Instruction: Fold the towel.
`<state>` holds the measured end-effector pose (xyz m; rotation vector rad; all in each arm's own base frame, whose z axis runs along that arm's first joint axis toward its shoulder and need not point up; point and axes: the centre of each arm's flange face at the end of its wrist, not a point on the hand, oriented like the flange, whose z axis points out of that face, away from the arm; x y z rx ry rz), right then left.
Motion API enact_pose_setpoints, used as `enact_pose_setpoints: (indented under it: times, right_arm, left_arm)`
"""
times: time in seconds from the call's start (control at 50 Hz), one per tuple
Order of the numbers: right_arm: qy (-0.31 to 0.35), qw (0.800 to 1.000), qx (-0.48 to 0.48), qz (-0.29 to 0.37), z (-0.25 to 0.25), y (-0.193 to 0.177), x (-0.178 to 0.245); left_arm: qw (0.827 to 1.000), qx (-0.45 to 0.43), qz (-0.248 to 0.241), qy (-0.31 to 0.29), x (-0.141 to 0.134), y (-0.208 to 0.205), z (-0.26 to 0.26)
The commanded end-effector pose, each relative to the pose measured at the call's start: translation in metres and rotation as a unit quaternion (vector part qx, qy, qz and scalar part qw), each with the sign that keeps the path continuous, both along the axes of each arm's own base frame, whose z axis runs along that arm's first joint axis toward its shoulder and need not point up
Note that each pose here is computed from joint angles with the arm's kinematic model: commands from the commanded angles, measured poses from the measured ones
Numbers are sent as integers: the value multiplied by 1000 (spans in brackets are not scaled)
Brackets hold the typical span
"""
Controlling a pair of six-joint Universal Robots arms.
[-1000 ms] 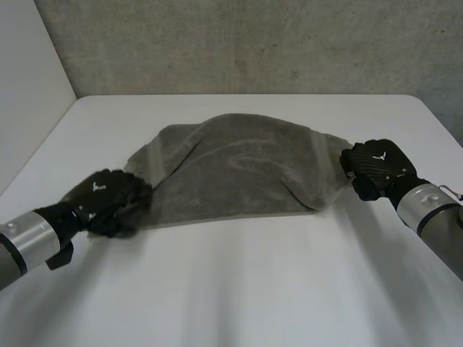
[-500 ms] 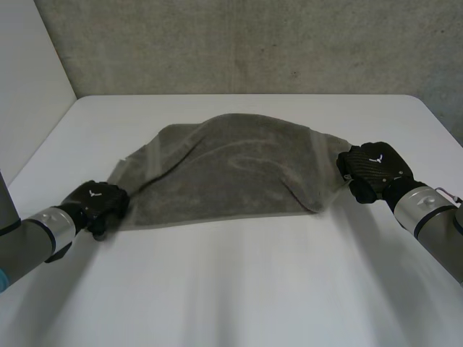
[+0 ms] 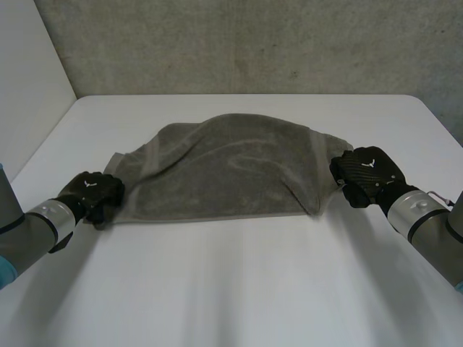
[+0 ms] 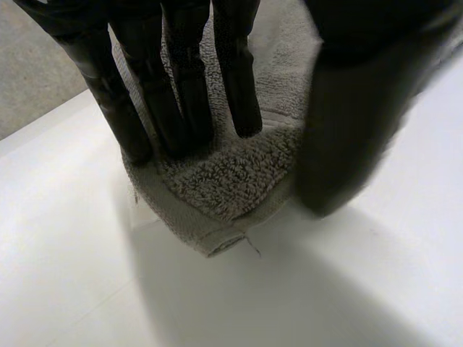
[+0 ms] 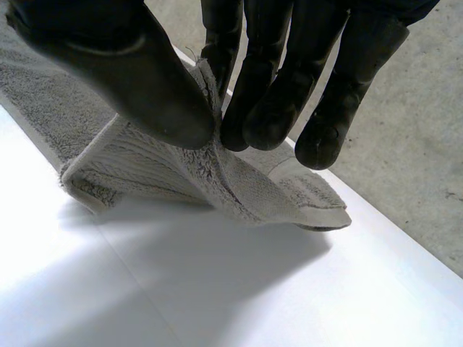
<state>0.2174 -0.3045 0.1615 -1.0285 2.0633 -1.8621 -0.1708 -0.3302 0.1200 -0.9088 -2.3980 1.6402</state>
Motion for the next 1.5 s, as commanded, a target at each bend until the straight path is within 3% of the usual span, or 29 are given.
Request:
enact_pose_setpoints:
  times: [0.02,0.36,1.5]
  right_arm:
    - [0,1000,1,3,0,2,2]
    - [38,999,-14,13,-5,5,3]
    - [37,999,-11,16,-6,8,5]
  left_arm:
    - [1000,1,8,-3,1,-4,-2]
    - [1000,3,3,-4,-4,-3,-5]
    - [1000,0,15,0,-4,-8,-5]
